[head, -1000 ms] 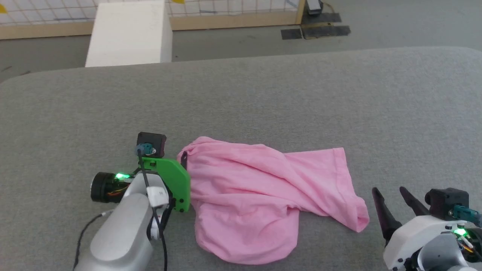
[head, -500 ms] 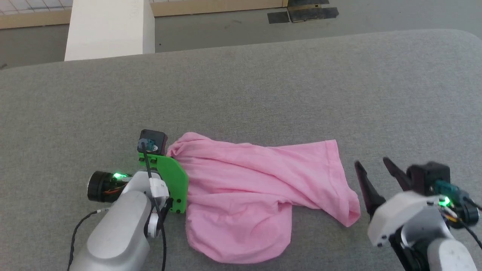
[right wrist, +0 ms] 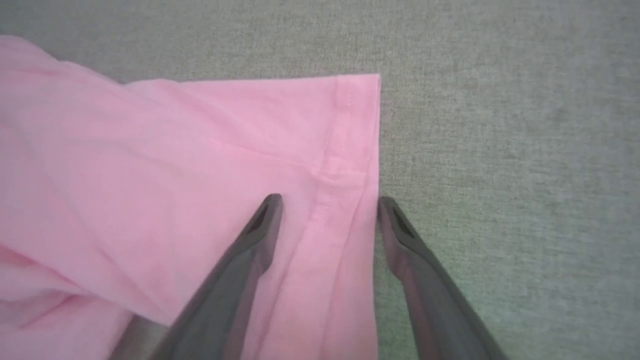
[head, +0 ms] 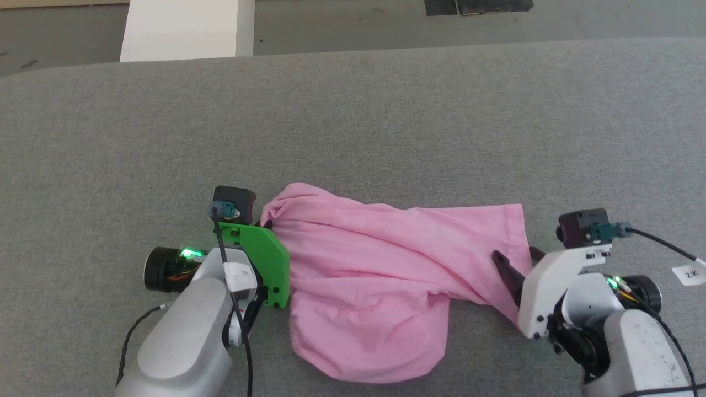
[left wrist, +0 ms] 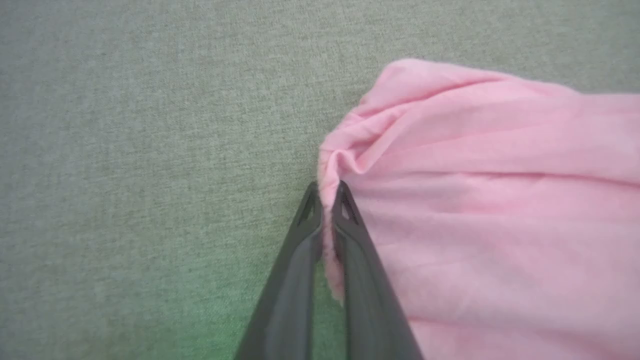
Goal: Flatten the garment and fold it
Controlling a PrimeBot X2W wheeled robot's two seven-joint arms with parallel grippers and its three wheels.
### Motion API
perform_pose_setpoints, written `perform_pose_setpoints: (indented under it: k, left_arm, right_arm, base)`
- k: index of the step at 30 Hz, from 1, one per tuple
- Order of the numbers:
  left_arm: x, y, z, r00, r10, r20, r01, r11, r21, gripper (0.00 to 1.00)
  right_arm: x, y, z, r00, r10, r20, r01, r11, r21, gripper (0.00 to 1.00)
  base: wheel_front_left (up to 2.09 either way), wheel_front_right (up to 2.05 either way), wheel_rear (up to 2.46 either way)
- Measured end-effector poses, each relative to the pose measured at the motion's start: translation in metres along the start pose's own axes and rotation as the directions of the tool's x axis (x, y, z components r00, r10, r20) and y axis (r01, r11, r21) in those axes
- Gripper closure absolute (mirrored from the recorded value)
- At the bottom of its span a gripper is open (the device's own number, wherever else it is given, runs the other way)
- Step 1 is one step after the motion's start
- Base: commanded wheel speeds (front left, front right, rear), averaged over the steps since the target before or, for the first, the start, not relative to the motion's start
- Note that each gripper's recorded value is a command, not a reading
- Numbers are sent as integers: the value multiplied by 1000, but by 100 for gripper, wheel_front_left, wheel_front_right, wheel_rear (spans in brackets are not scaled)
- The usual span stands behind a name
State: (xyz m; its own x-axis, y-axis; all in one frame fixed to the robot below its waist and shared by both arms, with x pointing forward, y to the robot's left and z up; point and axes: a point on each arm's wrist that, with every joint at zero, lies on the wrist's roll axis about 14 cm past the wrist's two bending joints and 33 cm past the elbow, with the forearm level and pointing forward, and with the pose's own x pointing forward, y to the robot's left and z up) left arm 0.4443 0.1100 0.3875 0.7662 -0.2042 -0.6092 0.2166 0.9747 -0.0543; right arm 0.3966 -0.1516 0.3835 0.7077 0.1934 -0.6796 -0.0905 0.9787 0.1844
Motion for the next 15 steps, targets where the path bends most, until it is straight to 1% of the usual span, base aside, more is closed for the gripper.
perform_pose_setpoints:
  k: [7, 11, 15]
  left_arm:
    - [5, 0, -1, 1000, -4, -1, 4, 1000, -12, 100]
    - [6, 1, -1, 1000, -4, 2, 4, 1000, -16, 100]
    - [5, 0, -1, 1000, -8, 3, 8, 1000, -19, 100]
  right_arm:
    - [10, 12, 13, 999, 32, 27, -31, 999, -37, 0]
    - [13, 14, 20, 998, 29, 48, -25, 998, -65, 0]
    - [12, 18, 23, 997, 45, 59, -41, 997, -65, 0]
  base:
    - [0, 0, 0]
    - [0, 0, 0]
    - [0, 0, 0]
